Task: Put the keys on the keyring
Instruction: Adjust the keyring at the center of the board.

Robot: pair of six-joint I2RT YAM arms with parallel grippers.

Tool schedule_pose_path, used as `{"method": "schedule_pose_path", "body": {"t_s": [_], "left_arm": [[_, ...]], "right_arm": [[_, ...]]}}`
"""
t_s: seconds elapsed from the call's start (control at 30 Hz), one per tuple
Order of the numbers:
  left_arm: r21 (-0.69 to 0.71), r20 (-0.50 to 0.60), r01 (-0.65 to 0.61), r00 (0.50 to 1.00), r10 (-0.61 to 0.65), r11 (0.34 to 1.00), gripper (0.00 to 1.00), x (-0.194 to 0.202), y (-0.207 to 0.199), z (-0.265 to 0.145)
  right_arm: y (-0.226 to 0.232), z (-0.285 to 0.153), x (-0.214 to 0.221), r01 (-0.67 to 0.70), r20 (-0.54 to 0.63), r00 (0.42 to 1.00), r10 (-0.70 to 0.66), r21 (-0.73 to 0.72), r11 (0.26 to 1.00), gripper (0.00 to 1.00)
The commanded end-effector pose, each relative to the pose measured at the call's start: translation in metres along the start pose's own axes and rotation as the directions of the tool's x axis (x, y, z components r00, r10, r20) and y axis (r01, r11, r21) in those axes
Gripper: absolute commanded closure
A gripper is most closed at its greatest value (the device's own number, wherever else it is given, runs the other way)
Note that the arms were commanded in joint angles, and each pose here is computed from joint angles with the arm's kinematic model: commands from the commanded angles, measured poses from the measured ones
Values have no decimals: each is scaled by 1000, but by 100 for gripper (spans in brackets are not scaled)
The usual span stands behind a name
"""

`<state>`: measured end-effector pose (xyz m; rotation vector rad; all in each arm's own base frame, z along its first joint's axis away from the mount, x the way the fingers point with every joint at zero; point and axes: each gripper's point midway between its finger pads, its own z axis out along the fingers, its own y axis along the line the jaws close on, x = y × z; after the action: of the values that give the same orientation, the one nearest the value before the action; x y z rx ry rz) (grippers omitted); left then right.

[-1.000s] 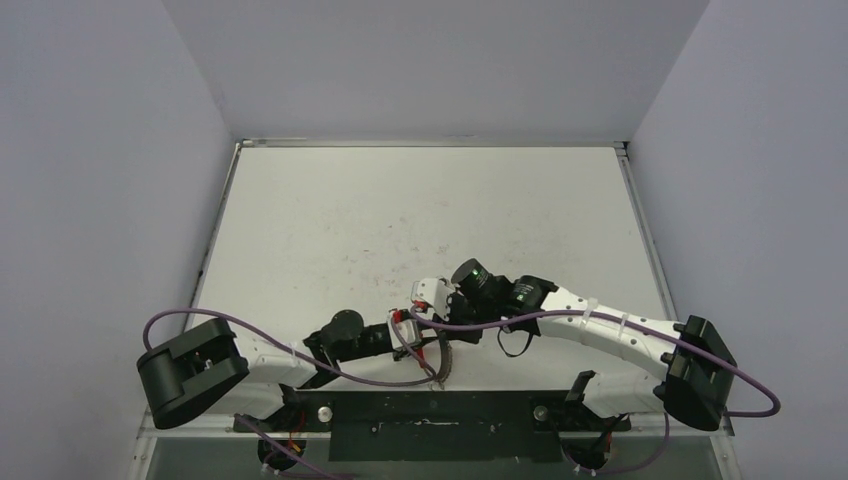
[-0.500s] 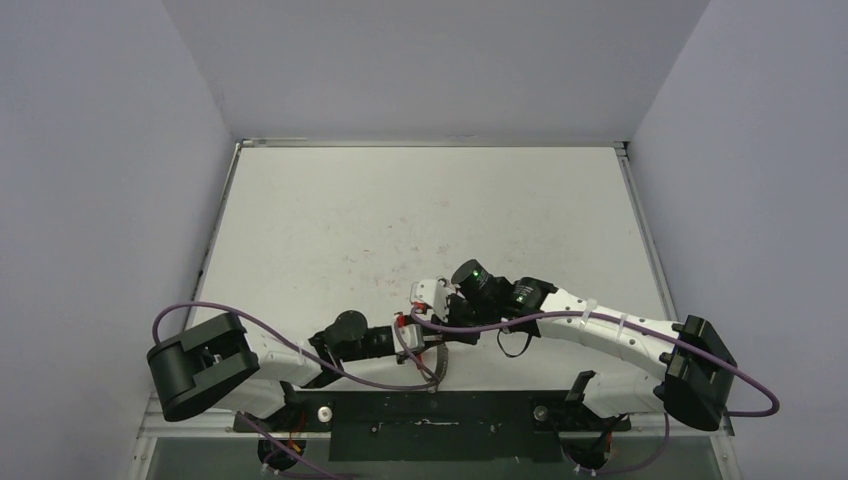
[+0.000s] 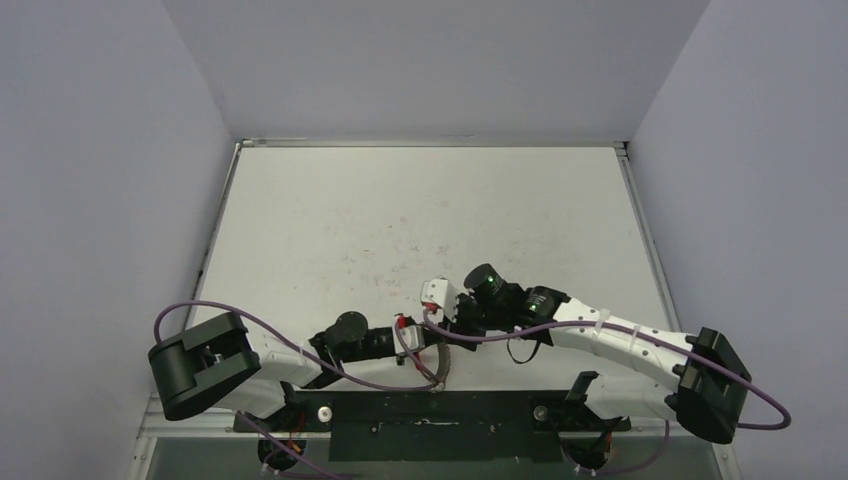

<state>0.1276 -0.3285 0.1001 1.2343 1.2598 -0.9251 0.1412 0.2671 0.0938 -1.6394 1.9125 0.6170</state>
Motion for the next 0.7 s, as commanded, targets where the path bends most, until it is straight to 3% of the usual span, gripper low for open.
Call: {"method": "schedule_pose_path", "body": {"t_s": [0.0, 0.23, 0.5, 0.67], "left_arm": [[-42, 113, -26, 993, 30, 999, 100, -30, 6, -4], [-50, 131, -44, 990, 50, 998, 100, -33, 5, -12], [-43, 177, -78, 981, 85, 996, 100, -45, 1, -21], [-51, 181, -83, 979, 91, 995, 100, -48, 1, -25]], "right_arm": [[-17, -20, -36, 14, 252, 967, -37, 91, 996, 54], [-4, -42, -55, 144, 489, 852, -185, 121, 982, 52], [14, -41, -59, 248, 608, 747, -269, 121, 961, 61], [13, -37, -57, 264, 619, 730, -289, 134, 955, 64]]}}
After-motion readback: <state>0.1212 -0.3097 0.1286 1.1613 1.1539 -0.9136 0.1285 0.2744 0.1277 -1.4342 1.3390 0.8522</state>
